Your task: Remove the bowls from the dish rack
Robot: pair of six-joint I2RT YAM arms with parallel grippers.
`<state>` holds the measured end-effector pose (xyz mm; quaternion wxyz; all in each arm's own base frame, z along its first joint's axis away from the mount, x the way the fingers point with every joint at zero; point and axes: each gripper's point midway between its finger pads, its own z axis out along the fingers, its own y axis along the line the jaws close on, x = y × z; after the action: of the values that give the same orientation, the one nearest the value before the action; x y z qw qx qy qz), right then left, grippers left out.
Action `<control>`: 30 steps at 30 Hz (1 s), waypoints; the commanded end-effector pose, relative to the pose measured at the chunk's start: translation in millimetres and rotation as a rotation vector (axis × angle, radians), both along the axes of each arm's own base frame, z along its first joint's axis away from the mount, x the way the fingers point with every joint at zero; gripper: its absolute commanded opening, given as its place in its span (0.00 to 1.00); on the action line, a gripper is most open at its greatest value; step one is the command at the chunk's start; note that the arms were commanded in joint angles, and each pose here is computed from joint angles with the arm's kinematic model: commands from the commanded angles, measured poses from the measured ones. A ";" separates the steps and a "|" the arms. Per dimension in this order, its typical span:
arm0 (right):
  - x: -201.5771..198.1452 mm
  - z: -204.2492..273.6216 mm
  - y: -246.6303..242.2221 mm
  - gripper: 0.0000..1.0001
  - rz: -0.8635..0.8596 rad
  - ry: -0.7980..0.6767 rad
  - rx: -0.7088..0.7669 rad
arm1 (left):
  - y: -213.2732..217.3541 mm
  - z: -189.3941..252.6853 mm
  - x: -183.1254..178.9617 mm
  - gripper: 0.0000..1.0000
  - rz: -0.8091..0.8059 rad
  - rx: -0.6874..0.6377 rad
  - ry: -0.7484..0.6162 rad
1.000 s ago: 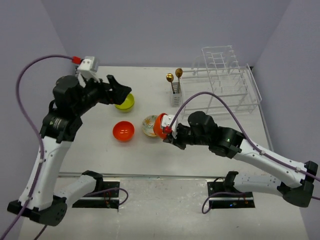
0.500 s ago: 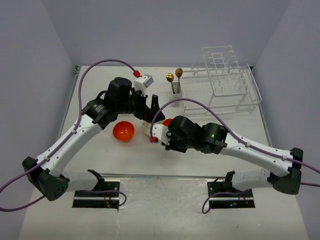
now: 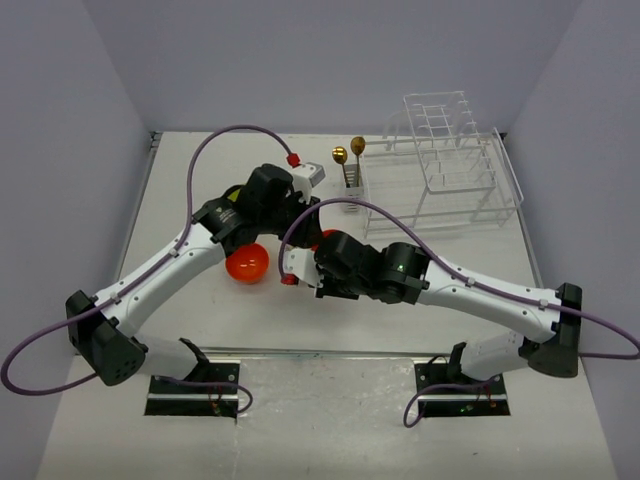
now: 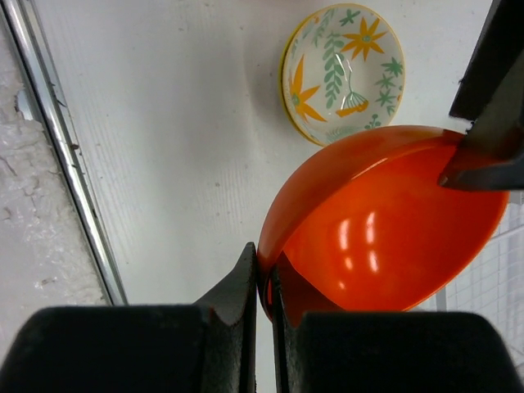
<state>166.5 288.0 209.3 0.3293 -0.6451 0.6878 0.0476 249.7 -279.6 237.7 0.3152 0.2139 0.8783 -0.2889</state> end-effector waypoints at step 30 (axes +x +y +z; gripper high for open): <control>27.6 60.3 -22.2 0.99 -0.265 -0.313 0.476 | 158.0 -36.0 34.2 0.00 0.714 -0.034 -0.138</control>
<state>190.9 271.7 228.7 0.5000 -0.5376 0.6786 0.0226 263.3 -160.1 174.1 0.3797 0.0187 0.9137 -0.1439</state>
